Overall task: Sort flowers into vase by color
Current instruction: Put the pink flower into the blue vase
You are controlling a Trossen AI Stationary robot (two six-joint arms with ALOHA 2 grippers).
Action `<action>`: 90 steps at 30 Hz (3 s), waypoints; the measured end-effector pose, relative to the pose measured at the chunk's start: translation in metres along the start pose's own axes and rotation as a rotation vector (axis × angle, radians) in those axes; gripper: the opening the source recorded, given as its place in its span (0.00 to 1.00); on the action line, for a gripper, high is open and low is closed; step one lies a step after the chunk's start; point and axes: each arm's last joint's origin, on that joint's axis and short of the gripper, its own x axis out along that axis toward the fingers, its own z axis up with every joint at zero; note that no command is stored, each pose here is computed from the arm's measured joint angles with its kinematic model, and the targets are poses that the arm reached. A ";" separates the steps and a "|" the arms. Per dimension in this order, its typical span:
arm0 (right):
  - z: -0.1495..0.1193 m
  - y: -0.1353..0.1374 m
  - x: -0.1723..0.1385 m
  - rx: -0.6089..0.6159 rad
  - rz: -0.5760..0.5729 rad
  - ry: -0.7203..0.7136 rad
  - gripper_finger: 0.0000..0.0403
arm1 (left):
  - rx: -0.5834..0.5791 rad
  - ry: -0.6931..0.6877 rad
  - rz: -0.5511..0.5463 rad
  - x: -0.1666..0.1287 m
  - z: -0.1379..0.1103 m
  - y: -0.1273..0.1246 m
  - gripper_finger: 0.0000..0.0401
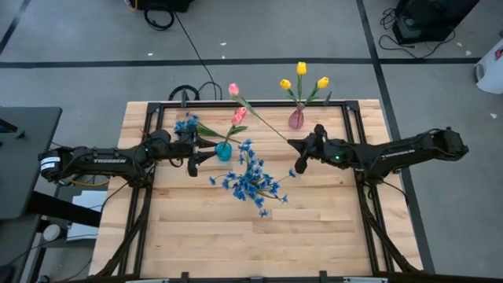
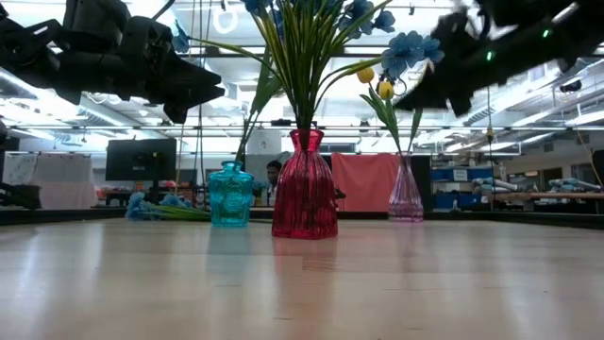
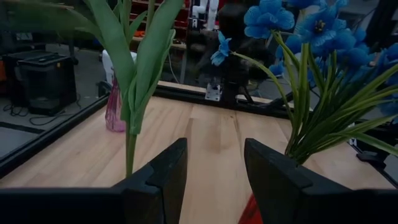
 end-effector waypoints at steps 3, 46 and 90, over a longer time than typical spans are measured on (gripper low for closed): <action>0.014 0.009 -0.011 -0.025 0.019 -0.133 0.00 | -0.009 0.001 0.000 0.000 0.000 0.000 0.41; 0.107 0.052 0.054 -0.296 0.303 -0.413 0.00 | 0.206 -0.279 -0.134 0.070 0.145 -0.019 0.42; 0.070 0.015 0.053 -0.121 0.150 -0.061 0.41 | 0.146 0.247 0.107 -0.013 0.154 -0.008 0.02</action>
